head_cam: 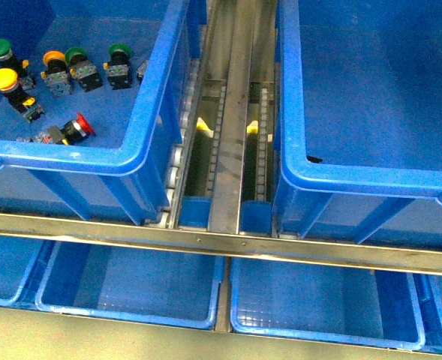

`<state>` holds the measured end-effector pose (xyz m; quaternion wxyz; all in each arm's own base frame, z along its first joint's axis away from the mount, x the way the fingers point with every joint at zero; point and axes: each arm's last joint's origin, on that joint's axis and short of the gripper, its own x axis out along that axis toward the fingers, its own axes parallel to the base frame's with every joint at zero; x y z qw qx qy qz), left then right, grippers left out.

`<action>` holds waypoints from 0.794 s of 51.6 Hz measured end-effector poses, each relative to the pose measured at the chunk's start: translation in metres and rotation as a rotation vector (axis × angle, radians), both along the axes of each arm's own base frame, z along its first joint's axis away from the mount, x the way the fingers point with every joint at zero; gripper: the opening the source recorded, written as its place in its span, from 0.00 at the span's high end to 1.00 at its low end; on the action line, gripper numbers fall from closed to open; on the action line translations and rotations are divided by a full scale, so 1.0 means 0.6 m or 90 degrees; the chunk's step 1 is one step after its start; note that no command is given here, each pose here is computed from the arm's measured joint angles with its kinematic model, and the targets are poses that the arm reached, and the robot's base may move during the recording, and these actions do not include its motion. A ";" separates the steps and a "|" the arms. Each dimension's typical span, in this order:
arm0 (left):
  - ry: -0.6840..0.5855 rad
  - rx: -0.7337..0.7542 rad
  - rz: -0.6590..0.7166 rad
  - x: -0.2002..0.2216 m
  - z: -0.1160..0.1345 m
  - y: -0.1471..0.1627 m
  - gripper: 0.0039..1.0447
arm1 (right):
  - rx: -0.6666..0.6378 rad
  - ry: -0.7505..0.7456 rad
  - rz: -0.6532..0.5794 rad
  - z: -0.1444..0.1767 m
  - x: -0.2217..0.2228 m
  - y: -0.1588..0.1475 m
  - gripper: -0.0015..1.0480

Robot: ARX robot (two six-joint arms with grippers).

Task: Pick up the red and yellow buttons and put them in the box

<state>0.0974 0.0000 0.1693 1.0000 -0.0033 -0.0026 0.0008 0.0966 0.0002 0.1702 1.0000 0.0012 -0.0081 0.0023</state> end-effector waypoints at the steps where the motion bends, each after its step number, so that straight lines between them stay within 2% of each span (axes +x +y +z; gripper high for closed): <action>1: 0.000 0.000 -0.001 0.000 0.000 0.000 0.07 | 0.000 0.000 -0.001 0.000 0.000 0.000 0.06; 41: 0.000 0.000 0.000 0.000 0.000 0.000 0.07 | 0.000 0.000 -0.002 0.000 0.000 0.000 0.06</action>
